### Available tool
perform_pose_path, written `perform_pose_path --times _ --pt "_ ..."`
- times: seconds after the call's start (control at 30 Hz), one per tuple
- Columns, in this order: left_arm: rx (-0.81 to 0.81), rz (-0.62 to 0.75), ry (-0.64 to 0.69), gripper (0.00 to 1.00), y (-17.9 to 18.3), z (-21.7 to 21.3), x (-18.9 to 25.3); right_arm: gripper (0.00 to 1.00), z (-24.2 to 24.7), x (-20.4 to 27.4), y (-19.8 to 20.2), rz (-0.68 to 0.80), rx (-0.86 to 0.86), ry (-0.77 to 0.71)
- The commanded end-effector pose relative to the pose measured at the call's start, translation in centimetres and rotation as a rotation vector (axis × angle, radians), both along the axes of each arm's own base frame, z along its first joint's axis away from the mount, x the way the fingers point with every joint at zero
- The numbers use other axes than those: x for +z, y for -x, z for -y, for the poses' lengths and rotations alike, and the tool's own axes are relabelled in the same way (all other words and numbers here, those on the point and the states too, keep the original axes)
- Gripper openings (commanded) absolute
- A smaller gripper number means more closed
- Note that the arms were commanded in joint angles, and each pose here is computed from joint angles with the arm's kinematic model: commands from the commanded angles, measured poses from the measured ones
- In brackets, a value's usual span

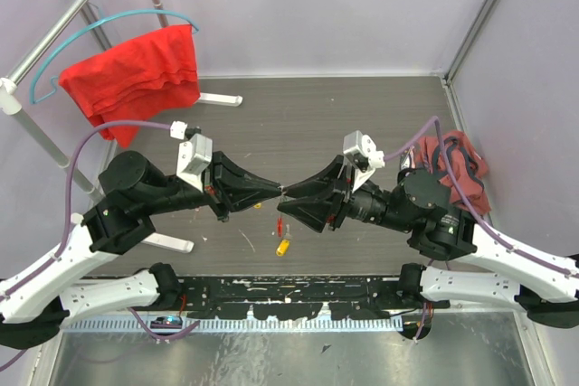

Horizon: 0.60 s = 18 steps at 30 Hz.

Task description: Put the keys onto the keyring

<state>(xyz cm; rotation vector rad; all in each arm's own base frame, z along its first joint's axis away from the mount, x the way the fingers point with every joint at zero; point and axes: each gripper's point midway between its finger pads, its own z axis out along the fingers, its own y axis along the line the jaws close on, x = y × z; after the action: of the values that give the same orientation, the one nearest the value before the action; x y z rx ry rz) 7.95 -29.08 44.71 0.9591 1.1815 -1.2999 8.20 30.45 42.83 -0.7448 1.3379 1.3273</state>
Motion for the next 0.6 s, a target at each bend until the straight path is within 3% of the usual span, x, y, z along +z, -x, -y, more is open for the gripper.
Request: perform_pose_path --times 0.0,0.23,0.4,0.57 --pt "-0.015 0.029 0.063 0.00 0.6 -0.5 1.5 0.44 1.7 3.2 0.7 0.066 0.000 -0.109" --pt "-0.038 0.028 0.068 0.00 0.9 -0.3 1.5 0.46 3.6 4.5 0.4 0.097 -0.057 -0.160" --pt "-0.084 0.024 0.065 0.00 1.5 0.2 1.6 0.37 3.2 4.3 0.3 0.101 -0.050 -0.152" --pt "-0.103 0.021 0.062 0.00 1.7 0.4 1.6 0.36 2.5 4.4 0.9 0.120 -0.009 -0.139"
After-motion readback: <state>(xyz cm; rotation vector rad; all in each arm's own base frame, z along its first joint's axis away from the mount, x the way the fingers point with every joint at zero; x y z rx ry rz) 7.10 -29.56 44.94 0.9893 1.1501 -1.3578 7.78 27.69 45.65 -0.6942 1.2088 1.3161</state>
